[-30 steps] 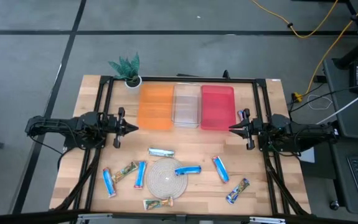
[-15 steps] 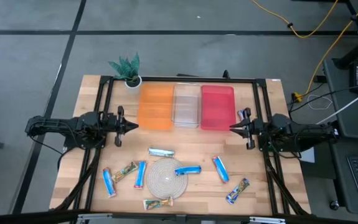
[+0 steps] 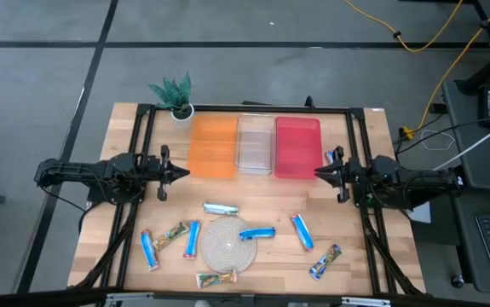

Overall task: Pick and place Granola Bars by type
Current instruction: Put the red granola bar into the pink bin

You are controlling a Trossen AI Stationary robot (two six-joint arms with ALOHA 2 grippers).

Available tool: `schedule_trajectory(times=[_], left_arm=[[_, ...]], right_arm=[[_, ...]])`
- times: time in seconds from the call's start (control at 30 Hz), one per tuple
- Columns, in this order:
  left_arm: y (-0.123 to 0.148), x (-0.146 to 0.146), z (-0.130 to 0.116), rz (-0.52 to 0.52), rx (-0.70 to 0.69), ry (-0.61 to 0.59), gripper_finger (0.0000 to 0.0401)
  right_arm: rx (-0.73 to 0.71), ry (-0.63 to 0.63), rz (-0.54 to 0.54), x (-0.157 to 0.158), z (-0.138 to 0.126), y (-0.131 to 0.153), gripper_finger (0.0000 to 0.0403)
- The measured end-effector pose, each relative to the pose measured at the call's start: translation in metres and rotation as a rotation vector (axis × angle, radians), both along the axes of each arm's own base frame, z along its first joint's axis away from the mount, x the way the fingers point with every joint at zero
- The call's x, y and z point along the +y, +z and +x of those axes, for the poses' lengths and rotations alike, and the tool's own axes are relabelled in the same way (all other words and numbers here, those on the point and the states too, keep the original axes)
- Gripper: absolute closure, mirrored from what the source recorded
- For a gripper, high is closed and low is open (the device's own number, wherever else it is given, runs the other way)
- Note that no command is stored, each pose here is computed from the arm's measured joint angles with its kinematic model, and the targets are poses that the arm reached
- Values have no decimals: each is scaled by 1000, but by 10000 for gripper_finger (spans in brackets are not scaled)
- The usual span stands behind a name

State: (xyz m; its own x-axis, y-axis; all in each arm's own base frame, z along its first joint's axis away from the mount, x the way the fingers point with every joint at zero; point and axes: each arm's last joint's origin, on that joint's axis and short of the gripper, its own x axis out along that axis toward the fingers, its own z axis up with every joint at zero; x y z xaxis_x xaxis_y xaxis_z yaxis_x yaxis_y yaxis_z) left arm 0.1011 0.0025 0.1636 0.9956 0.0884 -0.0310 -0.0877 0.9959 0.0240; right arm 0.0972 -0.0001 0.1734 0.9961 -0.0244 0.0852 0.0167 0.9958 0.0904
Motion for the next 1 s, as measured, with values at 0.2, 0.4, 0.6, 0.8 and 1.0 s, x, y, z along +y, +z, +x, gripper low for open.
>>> schedule_trajectory(times=[0.2, 0.4, 0.6, 0.8, 1.0], left_arm=[[0, 0, 0, 1, 0, -1, 396], [0, 0, 0, 1, -1, 17, 395], [0, 0, 0, 3, 1, 17, 396], [-1, 1, 1, 158, 30, 12, 395], [-2, 1, 2, 231, 48, 9, 395]], right_arm=[[1, -49, -71, -1, 0, 0, 340], [20, -185, -53, -5, -2, 6, 332], [106, -302, 41, -9, -18, 49, 272], [316, -432, 203, -12, -22, 83, 204], [632, -527, 255, -12, -3, 106, 173]])
